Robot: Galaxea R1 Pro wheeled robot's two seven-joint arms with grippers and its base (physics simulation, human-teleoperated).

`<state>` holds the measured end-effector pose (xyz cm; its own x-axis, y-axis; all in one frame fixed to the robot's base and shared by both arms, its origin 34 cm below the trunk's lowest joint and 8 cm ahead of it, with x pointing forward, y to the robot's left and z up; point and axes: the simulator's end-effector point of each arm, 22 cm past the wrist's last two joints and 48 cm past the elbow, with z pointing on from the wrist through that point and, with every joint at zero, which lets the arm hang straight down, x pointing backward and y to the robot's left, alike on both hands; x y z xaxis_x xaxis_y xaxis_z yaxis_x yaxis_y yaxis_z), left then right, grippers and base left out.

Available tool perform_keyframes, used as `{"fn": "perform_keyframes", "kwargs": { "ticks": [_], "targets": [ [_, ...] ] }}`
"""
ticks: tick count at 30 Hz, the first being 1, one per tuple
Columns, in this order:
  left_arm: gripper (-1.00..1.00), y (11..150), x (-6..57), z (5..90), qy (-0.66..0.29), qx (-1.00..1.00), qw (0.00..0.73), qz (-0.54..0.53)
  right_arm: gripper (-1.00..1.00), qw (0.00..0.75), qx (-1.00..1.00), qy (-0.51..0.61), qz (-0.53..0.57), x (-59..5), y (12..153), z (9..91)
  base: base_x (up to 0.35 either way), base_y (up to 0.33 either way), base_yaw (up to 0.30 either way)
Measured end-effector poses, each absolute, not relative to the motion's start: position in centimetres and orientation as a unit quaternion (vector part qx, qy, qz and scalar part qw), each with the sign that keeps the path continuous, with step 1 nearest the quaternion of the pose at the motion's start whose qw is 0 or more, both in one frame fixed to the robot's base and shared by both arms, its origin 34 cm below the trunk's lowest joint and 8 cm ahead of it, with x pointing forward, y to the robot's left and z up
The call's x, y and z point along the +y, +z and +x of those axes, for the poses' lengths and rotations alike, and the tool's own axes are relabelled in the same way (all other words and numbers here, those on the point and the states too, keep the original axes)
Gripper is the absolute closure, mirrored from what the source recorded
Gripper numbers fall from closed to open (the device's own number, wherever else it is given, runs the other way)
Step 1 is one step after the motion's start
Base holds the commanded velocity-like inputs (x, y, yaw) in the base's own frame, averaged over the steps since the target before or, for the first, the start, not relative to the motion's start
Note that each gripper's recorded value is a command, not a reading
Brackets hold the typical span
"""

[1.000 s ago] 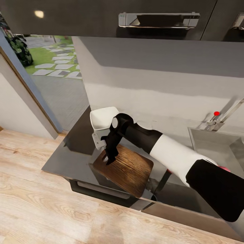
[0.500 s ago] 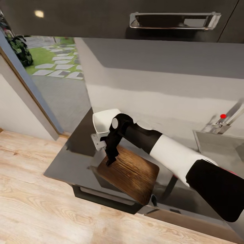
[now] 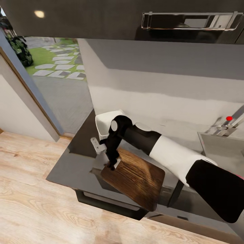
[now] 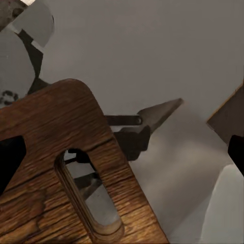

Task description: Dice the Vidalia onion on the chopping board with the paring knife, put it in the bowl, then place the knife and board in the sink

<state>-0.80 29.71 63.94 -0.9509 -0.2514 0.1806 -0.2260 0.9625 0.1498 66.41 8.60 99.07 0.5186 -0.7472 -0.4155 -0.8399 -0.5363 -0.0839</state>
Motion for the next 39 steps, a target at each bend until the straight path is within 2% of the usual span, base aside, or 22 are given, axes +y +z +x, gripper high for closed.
{"fn": "perform_keyframes", "kwargs": {
  "ticks": [13, 20, 33, 39],
  "targets": [
    [-1.0, 63.9, 29.8, -0.8, -0.065, -0.985, 0.099, 0.122, -1.0, 0.073, 0.407, 0.15, -0.898, 6.7, 96.4, 63.8, 0.0, 0.0, 0.0],
    [-1.0, 63.9, 29.6, -0.8, -0.064, -0.986, 0.099, 0.122, -1.0, 0.069, 0.404, 0.148, -0.9, 6.5, 96.2, 63.6, 0.006, 0.0, 0.0],
    [-1.0, 63.9, 29.7, -0.8, -0.065, -0.986, 0.098, 0.121, -1.0, 0.067, 0.403, 0.147, -0.901, 6.4, 96.2, 63.5, 0.236, 0.0, 0.0],
    [-1.0, 63.9, 29.7, -0.8, -0.065, -0.986, 0.098, 0.121, -1.0, 0.067, 0.403, 0.147, -0.901, 6.4, 96.2, 63.6, 0.047, 0.0, 0.0]
  ]
}}
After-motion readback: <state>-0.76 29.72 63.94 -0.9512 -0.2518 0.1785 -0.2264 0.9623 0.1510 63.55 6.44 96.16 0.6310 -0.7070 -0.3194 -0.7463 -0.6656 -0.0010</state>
